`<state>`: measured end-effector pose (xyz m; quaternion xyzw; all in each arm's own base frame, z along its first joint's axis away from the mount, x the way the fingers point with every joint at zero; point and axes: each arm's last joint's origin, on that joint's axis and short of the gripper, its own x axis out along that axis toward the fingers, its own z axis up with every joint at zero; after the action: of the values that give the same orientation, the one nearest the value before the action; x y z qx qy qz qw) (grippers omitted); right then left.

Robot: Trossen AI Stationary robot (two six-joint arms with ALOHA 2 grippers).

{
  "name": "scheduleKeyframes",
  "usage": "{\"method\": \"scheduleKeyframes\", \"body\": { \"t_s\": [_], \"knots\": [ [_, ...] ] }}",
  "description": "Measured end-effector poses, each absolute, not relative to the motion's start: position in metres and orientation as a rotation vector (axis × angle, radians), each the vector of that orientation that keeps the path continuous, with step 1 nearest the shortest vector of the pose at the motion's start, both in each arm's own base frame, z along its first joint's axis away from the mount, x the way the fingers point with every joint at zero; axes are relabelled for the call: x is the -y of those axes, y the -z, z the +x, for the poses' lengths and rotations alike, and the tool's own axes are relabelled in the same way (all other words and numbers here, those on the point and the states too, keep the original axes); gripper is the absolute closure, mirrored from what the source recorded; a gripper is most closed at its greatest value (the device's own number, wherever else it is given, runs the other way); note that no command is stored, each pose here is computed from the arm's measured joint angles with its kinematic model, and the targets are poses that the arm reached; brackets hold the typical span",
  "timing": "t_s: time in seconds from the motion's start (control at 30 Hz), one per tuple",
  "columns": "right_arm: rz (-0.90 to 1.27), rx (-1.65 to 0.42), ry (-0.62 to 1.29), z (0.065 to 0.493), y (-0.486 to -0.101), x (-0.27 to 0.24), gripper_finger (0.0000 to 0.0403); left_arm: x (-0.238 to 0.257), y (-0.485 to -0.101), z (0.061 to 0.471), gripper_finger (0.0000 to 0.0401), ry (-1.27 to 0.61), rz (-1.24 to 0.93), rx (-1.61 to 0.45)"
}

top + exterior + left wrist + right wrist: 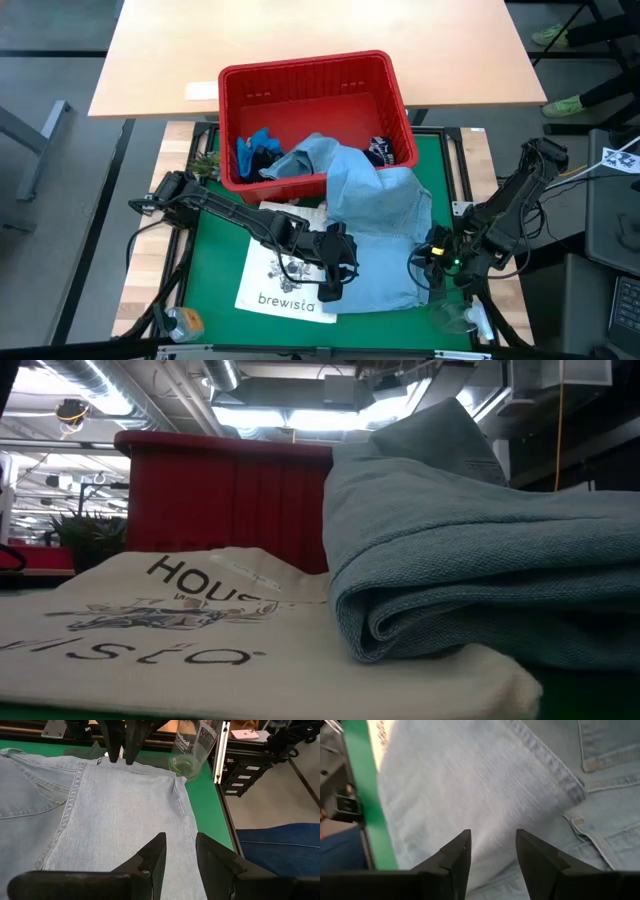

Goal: Fold Laundry from Bin
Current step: Fold the light blue jeans

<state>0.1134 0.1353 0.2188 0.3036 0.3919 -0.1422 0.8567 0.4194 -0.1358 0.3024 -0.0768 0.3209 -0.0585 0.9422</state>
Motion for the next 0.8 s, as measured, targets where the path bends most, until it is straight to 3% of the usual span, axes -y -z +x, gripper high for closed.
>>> {"method": "scheduleKeyframes", "body": {
  "t_s": [0.8],
  "knots": [
    [0.441,-0.912,0.447,0.130,-0.189,-0.137,0.0249,0.137,-0.302,0.419,0.0300,0.117,-0.167,-0.655]
  ]
}}
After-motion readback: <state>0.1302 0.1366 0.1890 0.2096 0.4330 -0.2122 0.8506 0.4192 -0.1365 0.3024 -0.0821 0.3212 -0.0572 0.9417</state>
